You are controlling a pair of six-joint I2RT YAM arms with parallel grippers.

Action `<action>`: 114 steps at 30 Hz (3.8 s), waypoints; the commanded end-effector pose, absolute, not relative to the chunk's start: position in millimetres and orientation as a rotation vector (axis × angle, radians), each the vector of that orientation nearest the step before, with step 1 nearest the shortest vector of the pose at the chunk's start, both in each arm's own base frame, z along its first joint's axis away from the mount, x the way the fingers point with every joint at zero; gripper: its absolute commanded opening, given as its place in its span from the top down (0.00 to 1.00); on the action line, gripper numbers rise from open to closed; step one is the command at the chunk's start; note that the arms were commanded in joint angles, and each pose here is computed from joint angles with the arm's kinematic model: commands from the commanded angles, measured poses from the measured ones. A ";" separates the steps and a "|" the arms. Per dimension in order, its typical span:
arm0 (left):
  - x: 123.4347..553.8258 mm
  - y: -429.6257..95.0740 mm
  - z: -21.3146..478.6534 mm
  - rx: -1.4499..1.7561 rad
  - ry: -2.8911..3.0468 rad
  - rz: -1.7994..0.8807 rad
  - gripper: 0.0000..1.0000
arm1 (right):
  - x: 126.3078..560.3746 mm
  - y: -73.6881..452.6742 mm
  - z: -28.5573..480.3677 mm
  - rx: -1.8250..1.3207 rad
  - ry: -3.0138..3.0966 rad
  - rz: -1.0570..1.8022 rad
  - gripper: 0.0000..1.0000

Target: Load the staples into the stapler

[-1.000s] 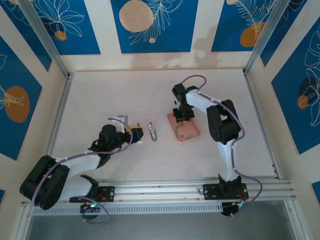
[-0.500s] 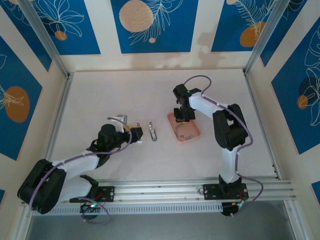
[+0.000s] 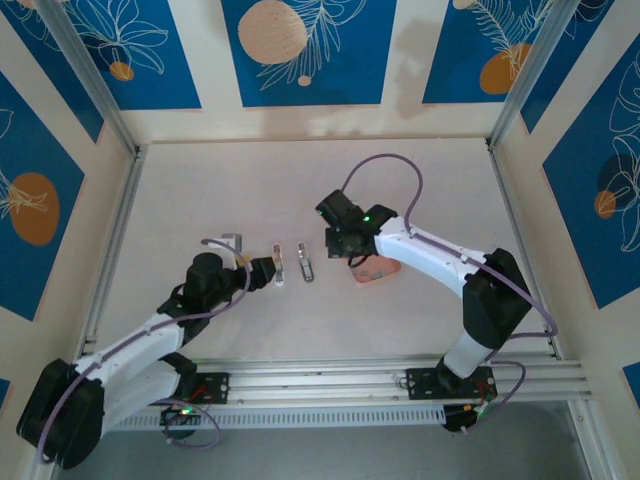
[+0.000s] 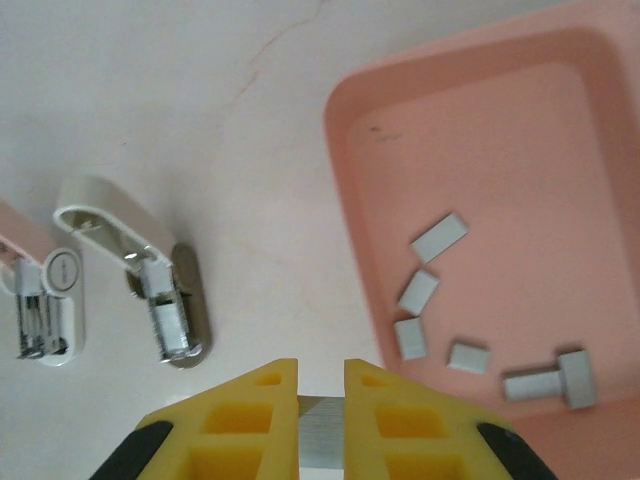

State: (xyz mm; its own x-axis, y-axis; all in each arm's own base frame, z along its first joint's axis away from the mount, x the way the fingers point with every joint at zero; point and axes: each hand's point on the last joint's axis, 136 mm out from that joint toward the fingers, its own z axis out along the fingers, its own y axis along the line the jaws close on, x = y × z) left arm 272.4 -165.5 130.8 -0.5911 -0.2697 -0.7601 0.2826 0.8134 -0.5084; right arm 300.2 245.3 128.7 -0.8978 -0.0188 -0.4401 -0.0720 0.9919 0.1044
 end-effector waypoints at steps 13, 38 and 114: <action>245.7 -96.7 75.9 -0.238 2.177 -0.462 0.11 | 279.5 335.9 116.0 -0.025 2.644 0.156 0.85; 236.8 -81.5 59.7 -0.278 2.142 -0.343 0.09 | 289.2 403.3 68.1 -0.104 2.757 0.241 0.85; 236.9 -86.1 61.1 -0.255 2.139 -0.366 0.09 | 299.8 402.6 51.9 -0.200 2.664 0.181 0.85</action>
